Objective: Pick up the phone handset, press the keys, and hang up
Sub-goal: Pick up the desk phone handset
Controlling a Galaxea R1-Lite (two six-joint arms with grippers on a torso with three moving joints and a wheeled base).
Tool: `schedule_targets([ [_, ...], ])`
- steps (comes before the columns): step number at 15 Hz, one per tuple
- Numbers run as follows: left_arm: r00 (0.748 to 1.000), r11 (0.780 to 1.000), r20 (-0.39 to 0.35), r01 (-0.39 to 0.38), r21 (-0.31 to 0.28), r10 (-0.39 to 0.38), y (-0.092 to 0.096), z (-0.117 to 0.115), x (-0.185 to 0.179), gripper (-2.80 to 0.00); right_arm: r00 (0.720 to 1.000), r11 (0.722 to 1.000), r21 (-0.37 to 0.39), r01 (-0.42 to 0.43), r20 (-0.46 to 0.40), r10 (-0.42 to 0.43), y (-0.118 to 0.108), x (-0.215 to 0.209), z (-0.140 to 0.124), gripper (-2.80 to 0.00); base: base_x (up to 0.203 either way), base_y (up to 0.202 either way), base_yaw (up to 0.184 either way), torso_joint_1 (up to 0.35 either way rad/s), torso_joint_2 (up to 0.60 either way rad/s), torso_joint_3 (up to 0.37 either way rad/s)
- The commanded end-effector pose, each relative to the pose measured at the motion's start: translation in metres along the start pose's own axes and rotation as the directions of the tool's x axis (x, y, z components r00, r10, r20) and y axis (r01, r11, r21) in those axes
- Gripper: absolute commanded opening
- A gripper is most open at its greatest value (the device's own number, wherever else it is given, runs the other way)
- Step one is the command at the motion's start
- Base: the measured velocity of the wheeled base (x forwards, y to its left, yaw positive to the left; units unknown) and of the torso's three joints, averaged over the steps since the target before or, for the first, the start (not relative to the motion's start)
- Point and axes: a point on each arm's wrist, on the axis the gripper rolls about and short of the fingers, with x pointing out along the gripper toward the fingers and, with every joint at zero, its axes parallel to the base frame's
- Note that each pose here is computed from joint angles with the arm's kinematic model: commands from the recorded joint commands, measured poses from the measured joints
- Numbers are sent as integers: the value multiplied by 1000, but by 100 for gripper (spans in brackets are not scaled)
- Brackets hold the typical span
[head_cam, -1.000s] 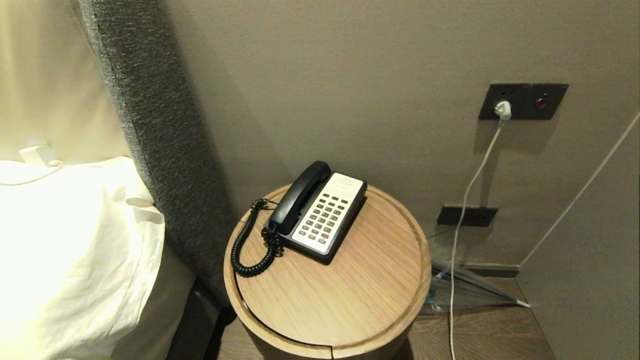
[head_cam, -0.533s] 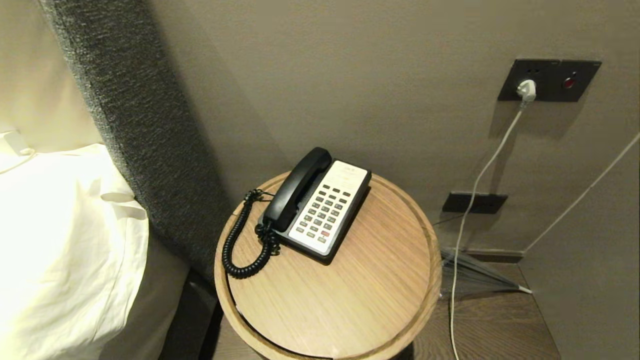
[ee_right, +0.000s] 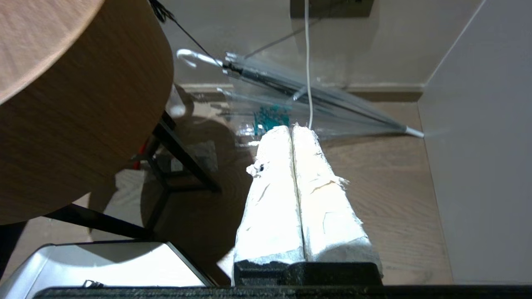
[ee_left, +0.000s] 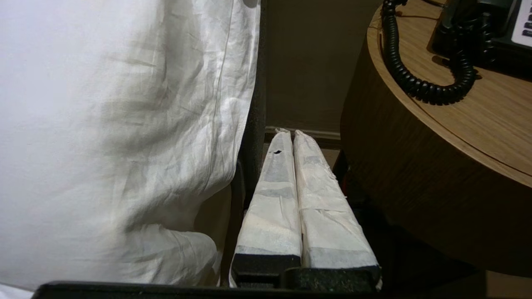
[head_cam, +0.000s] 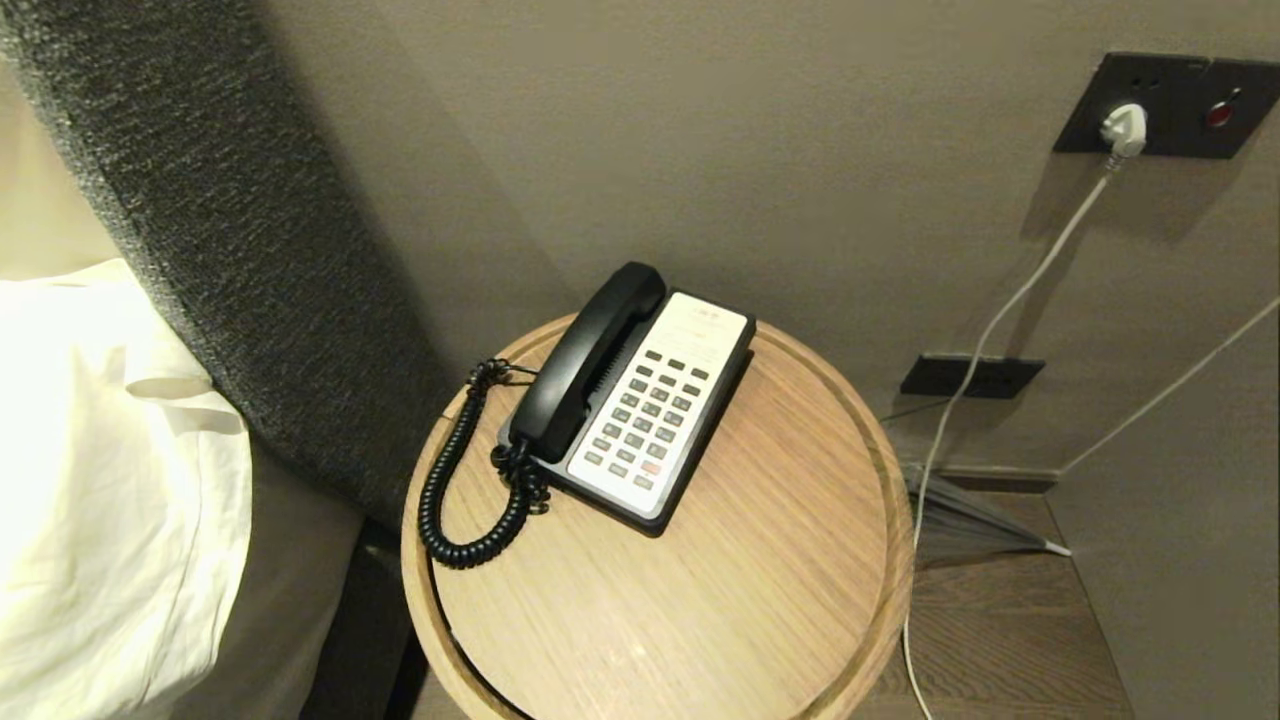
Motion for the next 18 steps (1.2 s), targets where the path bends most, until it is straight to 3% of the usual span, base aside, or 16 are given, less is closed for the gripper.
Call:
schedule_targets([
  [1,999,1000,-40,-1,-1,1,0,-11,2,-280,1000,1000,0,0,0,0,0,0,0,-280,0,0,0,2,-1,-185],
  [7,999,1000,-40,0,6,0,0,-11,2,-280,1000,1000,0,0,-2,0,0,0,0,-280,0,0,0,3,2,-184],
  [12,999,1000,-37,-8,16,9,0,-10,2,-280,1000,1000,0,0,0,0,0,0,0,-280,0,0,0,1,2,-21],
  [13,1000,1000,-10,-9,20,9,0,0,0,-280,1000,1000,0,0,-2,0,0,0,0,-280,0,0,0,0,0,0],
  [15,1000,1000,20,10,23,-10,-1,46,-4,-280,1000,1000,0,0,-2,0,0,0,0,-280,0,0,0,0,0,0],
  [16,999,999,7,36,20,-36,-2,79,-1,-280,1000,1000,0,0,0,0,0,0,0,-280,0,0,0,0,0,0],
  [18,989,994,-101,110,-10,-111,-4,133,33,-280,1000,1000,0,0,-2,0,0,0,0,-280,0,0,0,0,0,0],
])
